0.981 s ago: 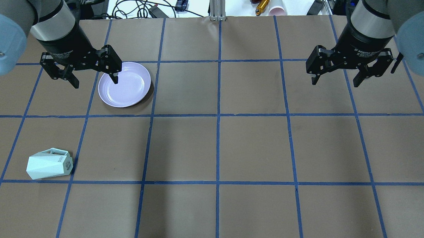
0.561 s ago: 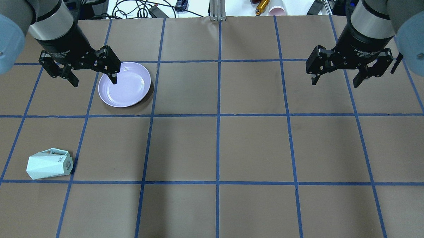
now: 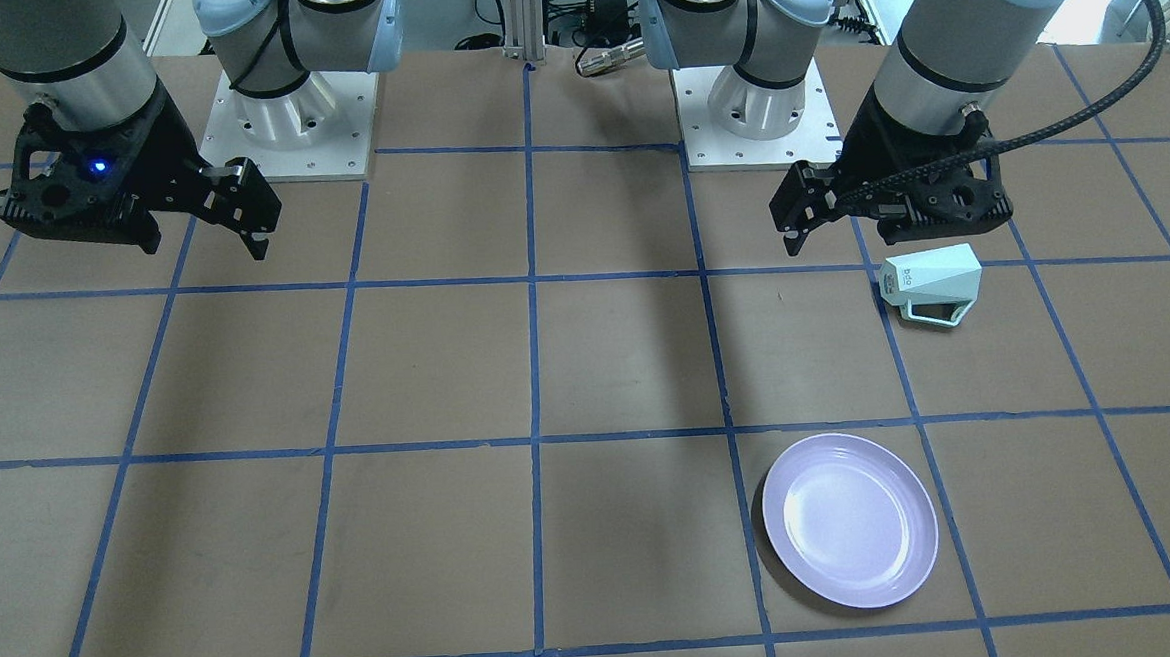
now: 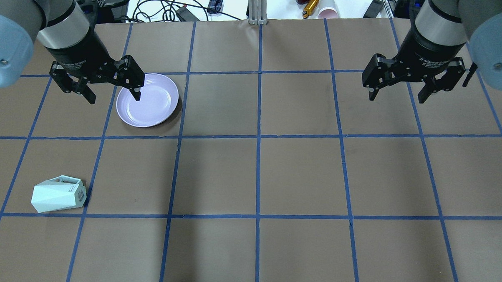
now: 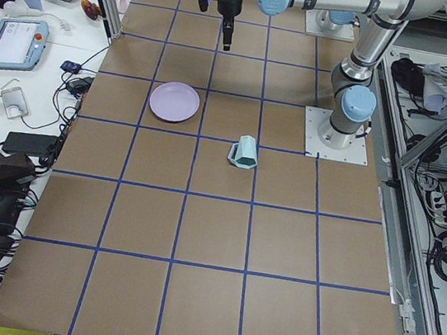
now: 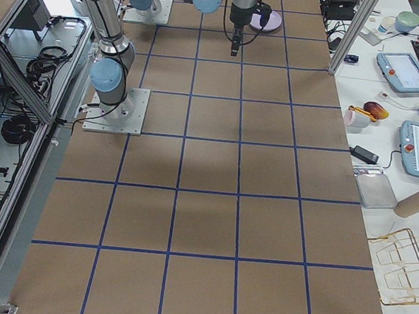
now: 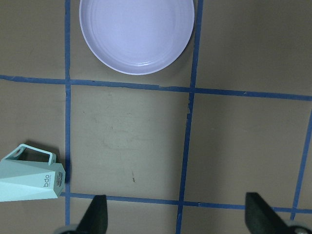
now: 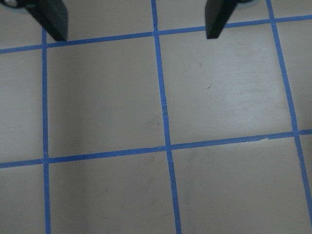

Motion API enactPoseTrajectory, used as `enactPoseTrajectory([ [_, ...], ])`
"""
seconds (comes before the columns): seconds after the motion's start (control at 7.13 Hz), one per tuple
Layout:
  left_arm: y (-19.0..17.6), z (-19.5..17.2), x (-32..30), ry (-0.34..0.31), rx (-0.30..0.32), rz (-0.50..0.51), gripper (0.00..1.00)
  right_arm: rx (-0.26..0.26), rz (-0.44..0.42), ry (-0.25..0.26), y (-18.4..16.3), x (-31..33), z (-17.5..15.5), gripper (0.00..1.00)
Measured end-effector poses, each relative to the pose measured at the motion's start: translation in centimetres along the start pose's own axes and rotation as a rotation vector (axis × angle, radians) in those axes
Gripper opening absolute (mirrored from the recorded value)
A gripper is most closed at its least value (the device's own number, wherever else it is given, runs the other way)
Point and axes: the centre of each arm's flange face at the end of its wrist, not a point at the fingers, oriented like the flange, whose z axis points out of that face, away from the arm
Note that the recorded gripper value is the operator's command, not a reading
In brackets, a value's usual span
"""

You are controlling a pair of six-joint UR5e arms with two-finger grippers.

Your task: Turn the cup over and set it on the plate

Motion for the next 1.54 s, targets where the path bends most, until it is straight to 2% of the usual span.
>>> enactPoseTrajectory([
  [0.42,-1.0,0.2,-3.5,0.007,-0.004,-0.067,1.0,0.0,0.0,0.0,0.0,0.0,0.0,1.0],
  [0.98,-1.9,0.4,-16.2,0.025,-0.01,-0.135,1.0,0.001,0.0,0.001,0.0,0.0,0.0,1.0],
  [1.26,-1.3,2.0,-24.2,0.108,-0.01,-0.152,1.0,0.001,0.0,0.002,0.0,0.0,0.0,1.0],
  [1.54,0.1,5.5,-31.4,0.186,-0.033,-0.145,1.0,0.0,0.0,0.002,0.0,0.0,0.0,1.0],
])
